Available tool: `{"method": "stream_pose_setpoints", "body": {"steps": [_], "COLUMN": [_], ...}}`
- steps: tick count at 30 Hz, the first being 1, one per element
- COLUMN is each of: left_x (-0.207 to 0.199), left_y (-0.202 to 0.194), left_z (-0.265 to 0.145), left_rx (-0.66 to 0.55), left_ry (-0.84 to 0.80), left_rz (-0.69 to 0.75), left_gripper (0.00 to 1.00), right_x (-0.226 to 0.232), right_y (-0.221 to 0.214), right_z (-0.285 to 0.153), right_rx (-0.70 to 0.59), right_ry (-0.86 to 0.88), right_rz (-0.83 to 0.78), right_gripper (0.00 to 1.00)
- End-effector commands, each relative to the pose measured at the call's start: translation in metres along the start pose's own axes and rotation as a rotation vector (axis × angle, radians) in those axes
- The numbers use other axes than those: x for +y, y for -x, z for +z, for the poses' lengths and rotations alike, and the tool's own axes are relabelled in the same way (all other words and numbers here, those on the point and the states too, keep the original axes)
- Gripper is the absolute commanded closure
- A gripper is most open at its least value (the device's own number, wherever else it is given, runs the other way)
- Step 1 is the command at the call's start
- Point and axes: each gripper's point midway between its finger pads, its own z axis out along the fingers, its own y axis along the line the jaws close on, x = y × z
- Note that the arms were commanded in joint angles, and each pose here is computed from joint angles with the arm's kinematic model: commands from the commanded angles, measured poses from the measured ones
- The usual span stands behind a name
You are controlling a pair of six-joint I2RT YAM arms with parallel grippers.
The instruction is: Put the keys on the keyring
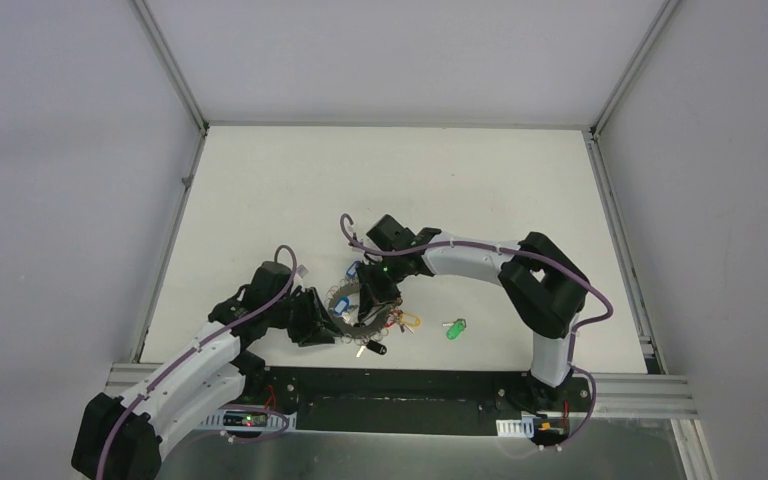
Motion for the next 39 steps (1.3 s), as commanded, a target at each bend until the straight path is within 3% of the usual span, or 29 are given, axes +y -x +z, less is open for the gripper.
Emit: {"method": "stream_pose_setpoints", "body": {"steps": [1,5,11,21,31,39], "left_x": [-0.018,-0.016,-0.006,0.011,0.006,-0.009], "left_y": [0.004,0.007,0.008,0.006,0.009,0.009], "left_z": [0.005,0.01,0.018,0.025,0.028,0.031], "left_rx": [-0.017,-0.028,-0.022,-0.034,-0.047,-0.034], "left_ry": [-0.097,-0.089,-0.059,-0.019,-0.061,-0.128], "left_rz": [-0.008,-0.007,-0.007,0.001,0.029,0.065], "left_gripper": [0.66,0.66,0.7,0.69,0.7,0.77], "right_x": [0.02,0.023,0.013,0.002,-0.009,-0.01], "right_y": [0.002,-0.003,-0.012,-0.014,-0.019,-0.02], "right_z": [0.007,0.017,0.033,0.044,0.047,0.049], "right_rx": [0.011,0.049,0.106,0.13,0.15,0.157], "right_ry": [0.095,0.103,0.07,0.028,-0.018,-0.017], "right_rz": [-0.008,-0.009,0.022,0.028,0.041,0.042], "right_gripper": [0.96,1.0,1.0,1.0,1.0,1.0]}}
